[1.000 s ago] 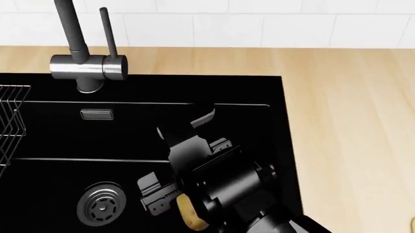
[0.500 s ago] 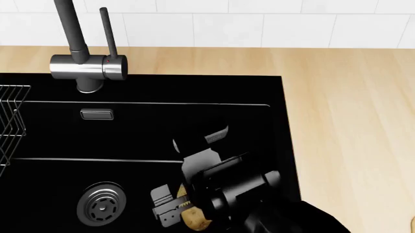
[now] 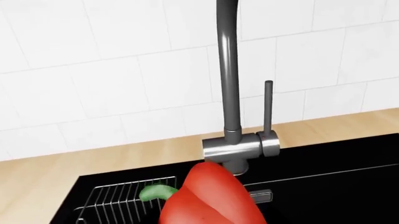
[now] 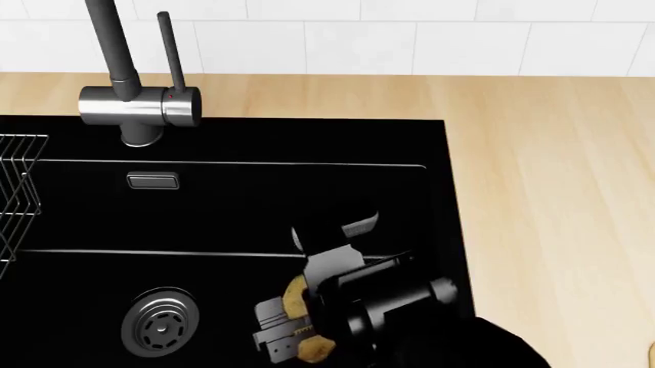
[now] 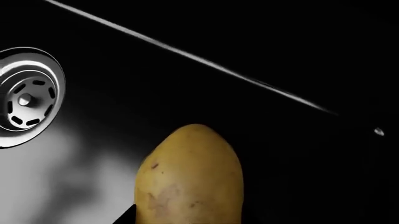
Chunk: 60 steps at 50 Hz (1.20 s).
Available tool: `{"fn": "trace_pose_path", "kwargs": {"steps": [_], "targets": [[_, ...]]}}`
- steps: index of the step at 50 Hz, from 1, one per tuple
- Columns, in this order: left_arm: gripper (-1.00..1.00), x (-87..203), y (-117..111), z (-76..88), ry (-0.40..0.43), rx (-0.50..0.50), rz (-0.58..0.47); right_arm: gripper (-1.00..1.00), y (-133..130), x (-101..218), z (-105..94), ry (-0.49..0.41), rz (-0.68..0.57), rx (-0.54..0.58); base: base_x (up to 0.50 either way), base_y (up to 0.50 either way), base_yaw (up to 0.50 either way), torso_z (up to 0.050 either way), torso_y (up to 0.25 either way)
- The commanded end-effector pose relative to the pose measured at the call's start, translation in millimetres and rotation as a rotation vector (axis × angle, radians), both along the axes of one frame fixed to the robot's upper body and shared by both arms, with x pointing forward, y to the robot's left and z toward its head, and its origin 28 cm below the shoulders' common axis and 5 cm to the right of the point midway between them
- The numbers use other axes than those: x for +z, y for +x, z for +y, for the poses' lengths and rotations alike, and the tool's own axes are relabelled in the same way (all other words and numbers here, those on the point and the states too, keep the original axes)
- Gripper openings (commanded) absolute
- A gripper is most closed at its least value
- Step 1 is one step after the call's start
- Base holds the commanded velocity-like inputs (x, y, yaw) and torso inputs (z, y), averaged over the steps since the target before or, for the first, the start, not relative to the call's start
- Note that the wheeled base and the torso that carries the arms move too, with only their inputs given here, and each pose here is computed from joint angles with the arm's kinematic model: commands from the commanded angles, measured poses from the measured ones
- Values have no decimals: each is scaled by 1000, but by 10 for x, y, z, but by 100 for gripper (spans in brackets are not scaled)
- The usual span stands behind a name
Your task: Pick the vegetables from the sink and place them on the cutting board.
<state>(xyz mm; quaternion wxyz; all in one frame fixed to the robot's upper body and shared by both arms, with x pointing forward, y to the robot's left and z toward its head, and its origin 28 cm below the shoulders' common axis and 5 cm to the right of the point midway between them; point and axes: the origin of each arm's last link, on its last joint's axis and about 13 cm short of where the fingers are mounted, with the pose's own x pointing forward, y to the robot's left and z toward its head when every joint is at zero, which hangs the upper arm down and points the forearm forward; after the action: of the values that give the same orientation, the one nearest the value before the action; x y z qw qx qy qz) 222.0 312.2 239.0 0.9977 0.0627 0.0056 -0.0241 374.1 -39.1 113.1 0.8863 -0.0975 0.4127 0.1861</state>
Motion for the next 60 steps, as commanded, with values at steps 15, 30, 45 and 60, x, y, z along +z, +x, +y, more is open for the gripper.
{"fn": "trace_pose_path", "kwargs": {"steps": [15, 30, 45, 60], "targets": [[-100, -31, -66, -16, -37, -28, -8, -100, 12, 554, 402, 22, -152, 195, 0, 0, 0, 0, 0], [-100, 7, -79, 51, -53, -53, -8, -100, -803, 1259, 304, 131, -444, 277, 0, 0, 0, 0, 0], [-100, 125, -223, -152, -20, -67, -39, -100, -1447, 1809, -180, 176, -694, 197, 0, 0, 0, 0, 0], [-100, 173, -338, -224, -24, -104, -56, -100, -2014, 2006, -696, 189, -925, -21, 0, 0, 0, 0, 1]]}}
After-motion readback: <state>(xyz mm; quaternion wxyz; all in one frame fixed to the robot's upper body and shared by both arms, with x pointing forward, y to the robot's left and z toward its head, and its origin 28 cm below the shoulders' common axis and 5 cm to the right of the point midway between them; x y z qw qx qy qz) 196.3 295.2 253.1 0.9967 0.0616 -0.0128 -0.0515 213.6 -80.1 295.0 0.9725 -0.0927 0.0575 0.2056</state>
